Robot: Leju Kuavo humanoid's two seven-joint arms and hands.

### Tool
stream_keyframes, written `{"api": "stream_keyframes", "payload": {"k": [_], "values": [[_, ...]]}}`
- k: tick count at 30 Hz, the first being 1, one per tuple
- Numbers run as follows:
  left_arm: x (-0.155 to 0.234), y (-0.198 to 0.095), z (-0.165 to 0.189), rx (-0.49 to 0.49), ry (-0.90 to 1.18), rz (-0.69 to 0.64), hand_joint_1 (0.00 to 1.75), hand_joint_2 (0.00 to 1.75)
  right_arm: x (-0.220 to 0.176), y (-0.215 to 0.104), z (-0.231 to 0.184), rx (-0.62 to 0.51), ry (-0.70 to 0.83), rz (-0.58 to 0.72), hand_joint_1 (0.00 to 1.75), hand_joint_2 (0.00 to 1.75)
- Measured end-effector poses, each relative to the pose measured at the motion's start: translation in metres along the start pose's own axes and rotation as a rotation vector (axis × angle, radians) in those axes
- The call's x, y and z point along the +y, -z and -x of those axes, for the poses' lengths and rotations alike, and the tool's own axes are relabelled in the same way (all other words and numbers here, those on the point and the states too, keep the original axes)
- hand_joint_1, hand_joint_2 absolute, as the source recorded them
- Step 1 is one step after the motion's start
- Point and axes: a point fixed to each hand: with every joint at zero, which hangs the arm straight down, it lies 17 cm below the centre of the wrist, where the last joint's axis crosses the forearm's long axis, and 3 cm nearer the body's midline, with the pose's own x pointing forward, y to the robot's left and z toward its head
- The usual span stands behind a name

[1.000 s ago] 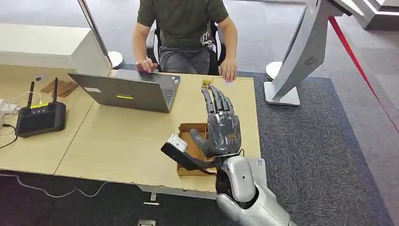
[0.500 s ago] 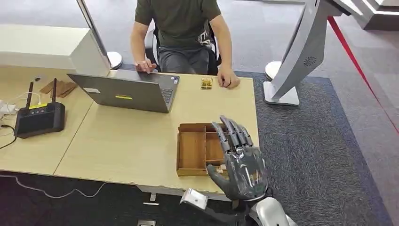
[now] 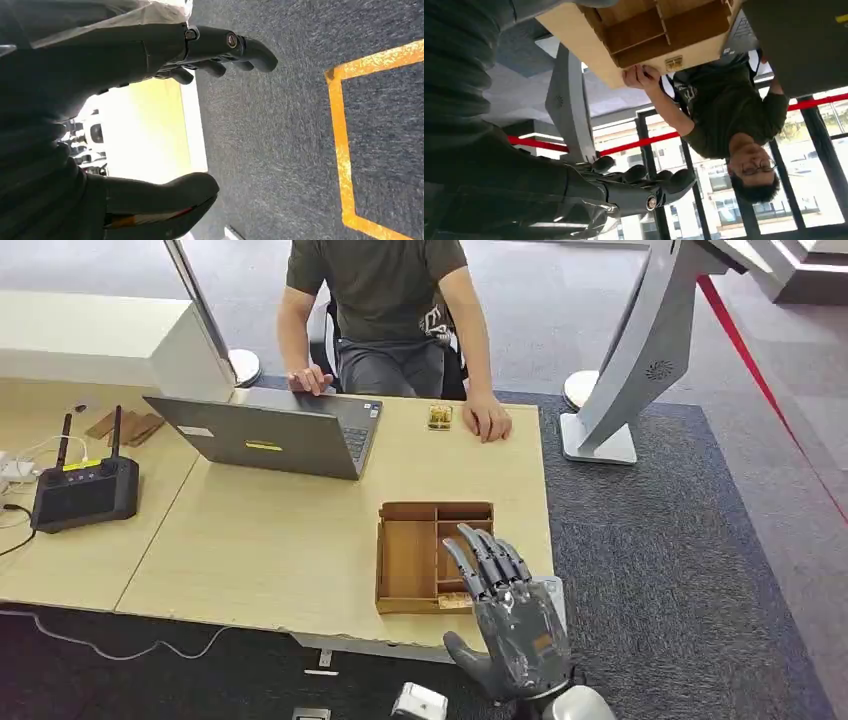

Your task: Pass the card to the sensor for recognition and then transmit it.

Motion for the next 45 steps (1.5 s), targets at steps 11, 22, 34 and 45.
{"api": "stream_keyframes", "payload": {"k": [11,22,34,45], "values": [[0.002,0.000,0.000,0.002,0.005,-0.012,0.00,1.75,0.056,0.008,0.030,0.079,-0.115,-0.068,0.00,1.75],[0.003,0.000,0.001,0.012,0.007,-0.017,0.00,1.75,0.105,0.016,0.055,0.154,-0.122,-0.131,0.00,1.75],[0.004,0.000,0.003,0.021,0.003,-0.023,0.00,1.75,0.131,0.029,0.084,0.232,-0.131,-0.122,0.00,1.75],[0.004,0.000,0.004,0.025,0.003,-0.023,0.00,1.75,0.147,0.029,0.096,0.268,-0.147,-0.155,0.00,1.75]]}}
